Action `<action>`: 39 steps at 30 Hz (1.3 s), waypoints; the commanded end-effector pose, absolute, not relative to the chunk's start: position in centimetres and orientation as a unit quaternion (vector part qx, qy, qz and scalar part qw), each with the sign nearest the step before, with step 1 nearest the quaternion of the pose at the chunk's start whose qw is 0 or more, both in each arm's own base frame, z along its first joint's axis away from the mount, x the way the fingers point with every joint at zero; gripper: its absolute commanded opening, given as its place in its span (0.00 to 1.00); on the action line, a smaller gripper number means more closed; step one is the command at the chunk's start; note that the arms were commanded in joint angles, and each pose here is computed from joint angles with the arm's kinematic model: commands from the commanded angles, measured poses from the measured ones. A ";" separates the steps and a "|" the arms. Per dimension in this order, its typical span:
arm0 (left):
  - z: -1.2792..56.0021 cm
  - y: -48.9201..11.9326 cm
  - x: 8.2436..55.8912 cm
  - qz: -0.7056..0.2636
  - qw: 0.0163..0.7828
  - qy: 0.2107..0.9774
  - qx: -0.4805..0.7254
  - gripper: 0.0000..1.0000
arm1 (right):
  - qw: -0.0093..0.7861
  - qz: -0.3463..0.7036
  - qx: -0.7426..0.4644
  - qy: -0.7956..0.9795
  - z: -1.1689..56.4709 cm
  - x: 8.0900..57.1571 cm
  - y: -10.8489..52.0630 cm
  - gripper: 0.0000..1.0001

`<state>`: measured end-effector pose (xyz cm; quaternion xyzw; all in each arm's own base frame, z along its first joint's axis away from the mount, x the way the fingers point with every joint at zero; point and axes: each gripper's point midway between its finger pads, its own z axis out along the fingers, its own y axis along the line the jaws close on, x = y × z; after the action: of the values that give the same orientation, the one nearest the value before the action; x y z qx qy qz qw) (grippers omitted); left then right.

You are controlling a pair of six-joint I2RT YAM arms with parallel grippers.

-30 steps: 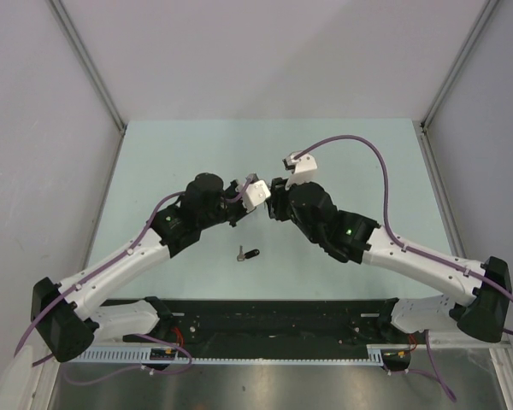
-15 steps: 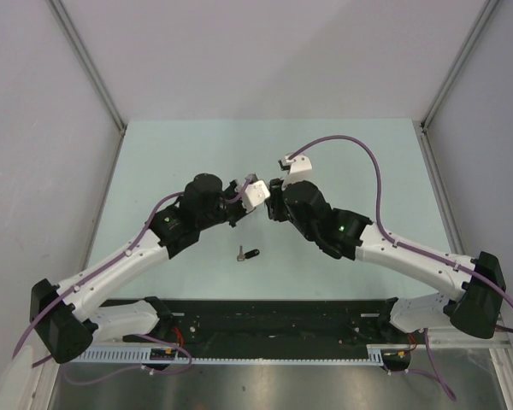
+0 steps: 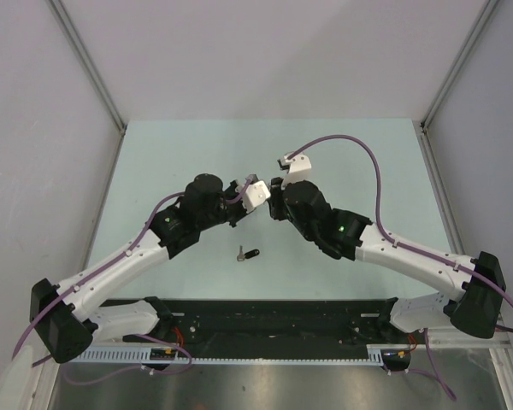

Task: Put the keys on the keyring

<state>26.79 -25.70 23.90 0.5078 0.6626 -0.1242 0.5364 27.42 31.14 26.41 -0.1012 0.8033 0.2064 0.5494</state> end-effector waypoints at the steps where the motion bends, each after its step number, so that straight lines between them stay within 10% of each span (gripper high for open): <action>1: 27.6 -26.0 27.2 -0.116 0.592 0.622 0.499 0.08 | 0.585 0.200 -0.073 0.782 29.6 28.4 30.2 0.27; 20: 27.5 -26.3 26.9 -0.120 0.588 0.617 0.509 0.09 | 0.583 0.203 -0.118 0.778 29.4 28.9 30.6 0.17; 24: 27.8 -26.2 26.9 -0.120 0.592 0.619 0.503 0.08 | 0.589 0.200 -0.119 0.774 29.8 28.9 30.4 0.00; 39: 30.8 -26.9 26.4 -0.178 0.613 0.634 0.437 0.08 | 0.687 0.197 -0.116 0.690 36.1 29.1 29.0 0.00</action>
<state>26.99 -25.83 25.14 0.4737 0.6700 -0.1365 0.5550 28.82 30.13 29.36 -0.1504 0.7609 0.1716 0.6074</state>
